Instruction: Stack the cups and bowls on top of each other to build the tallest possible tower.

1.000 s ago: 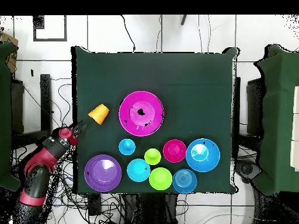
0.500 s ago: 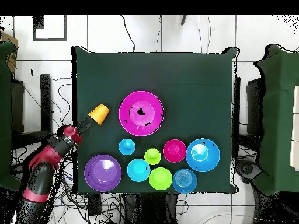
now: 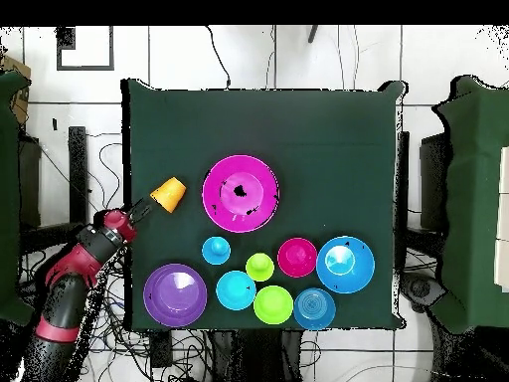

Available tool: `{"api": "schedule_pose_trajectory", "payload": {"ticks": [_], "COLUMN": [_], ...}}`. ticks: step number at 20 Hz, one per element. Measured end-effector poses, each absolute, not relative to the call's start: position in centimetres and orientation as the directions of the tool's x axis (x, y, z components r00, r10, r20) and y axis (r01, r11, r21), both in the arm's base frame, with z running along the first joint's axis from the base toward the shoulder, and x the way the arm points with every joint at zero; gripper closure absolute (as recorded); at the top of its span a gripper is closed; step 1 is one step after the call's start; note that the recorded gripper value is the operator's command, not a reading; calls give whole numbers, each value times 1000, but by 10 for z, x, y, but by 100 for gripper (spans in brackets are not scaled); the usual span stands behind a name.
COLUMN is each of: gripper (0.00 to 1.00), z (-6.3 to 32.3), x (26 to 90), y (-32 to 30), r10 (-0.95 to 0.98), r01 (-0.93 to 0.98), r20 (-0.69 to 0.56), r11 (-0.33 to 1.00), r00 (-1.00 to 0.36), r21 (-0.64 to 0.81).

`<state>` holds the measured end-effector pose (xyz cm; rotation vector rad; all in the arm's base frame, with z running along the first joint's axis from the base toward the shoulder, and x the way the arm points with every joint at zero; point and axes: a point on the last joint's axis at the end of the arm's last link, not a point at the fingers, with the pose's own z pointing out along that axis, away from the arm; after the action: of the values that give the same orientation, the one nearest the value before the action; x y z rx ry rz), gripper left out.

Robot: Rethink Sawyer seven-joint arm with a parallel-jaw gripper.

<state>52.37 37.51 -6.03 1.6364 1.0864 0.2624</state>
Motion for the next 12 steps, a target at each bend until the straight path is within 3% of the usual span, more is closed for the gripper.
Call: {"api": "schedule_pose_trajectory", "payload": {"ticks": [12], "gripper": [0], "z": [-73], "x": [526], "y": [369], "r10": [748], "r01": [517], "r20": [-380], "r11": [59], "r00": [543], "r21": [854]}}
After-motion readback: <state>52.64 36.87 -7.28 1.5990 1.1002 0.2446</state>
